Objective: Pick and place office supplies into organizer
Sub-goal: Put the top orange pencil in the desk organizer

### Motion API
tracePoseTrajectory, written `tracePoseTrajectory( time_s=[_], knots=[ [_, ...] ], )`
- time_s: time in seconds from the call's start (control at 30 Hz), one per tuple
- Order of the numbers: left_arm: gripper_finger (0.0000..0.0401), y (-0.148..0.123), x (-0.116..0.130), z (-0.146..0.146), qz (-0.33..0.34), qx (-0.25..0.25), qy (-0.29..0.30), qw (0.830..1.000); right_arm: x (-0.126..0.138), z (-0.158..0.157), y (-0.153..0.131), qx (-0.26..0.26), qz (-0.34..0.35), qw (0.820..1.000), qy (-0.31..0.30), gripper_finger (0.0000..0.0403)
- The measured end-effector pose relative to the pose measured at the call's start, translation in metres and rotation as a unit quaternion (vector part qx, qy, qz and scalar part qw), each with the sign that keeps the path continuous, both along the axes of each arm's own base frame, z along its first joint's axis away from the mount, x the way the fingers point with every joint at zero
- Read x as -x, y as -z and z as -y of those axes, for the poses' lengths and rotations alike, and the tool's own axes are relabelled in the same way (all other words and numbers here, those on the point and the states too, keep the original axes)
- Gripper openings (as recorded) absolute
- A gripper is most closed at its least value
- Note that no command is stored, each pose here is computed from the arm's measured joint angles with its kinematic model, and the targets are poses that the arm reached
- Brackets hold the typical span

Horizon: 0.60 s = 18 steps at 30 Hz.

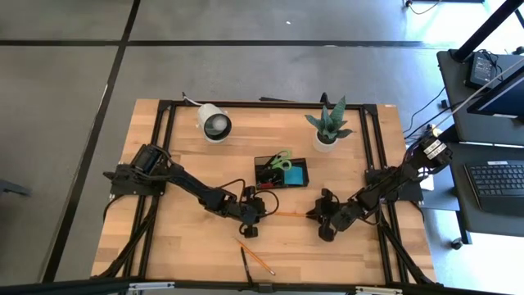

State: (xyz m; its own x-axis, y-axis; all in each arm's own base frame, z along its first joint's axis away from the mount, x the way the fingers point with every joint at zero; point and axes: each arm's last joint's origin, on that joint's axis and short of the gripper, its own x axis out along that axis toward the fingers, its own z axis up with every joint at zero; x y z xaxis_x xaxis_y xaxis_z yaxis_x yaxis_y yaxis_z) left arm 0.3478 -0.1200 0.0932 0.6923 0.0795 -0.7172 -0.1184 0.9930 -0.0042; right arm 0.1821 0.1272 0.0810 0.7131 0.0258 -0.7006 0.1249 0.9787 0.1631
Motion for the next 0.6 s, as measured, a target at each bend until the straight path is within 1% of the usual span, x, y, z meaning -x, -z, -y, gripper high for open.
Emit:
tracePoseTrajectory(
  time_s=[0.2, 0.43, 0.6],
  knots=[
    [0.0067, 0.0, 0.0, 0.0, 0.0, 0.0, 0.0, 1.0, 0.0016, 0.0004, -0.0032, 0.008, -0.006, 1.0, -0.029, 0.0058],
    [0.0067, 0.0, 0.0, 0.0, 0.001, 0.004, -0.005, 1.0, 0.0024, 0.0007, -0.0028, 0.011, -0.016, 0.999, -0.033, 0.0059],
    [0.0067, 0.0, -0.0001, -0.0001, 0.001, 0.005, -0.005, 1.0, 0.0019, 0.0002, -0.0033, 0.013, -0.014, 0.999, -0.044, 0.0077]
  ],
)
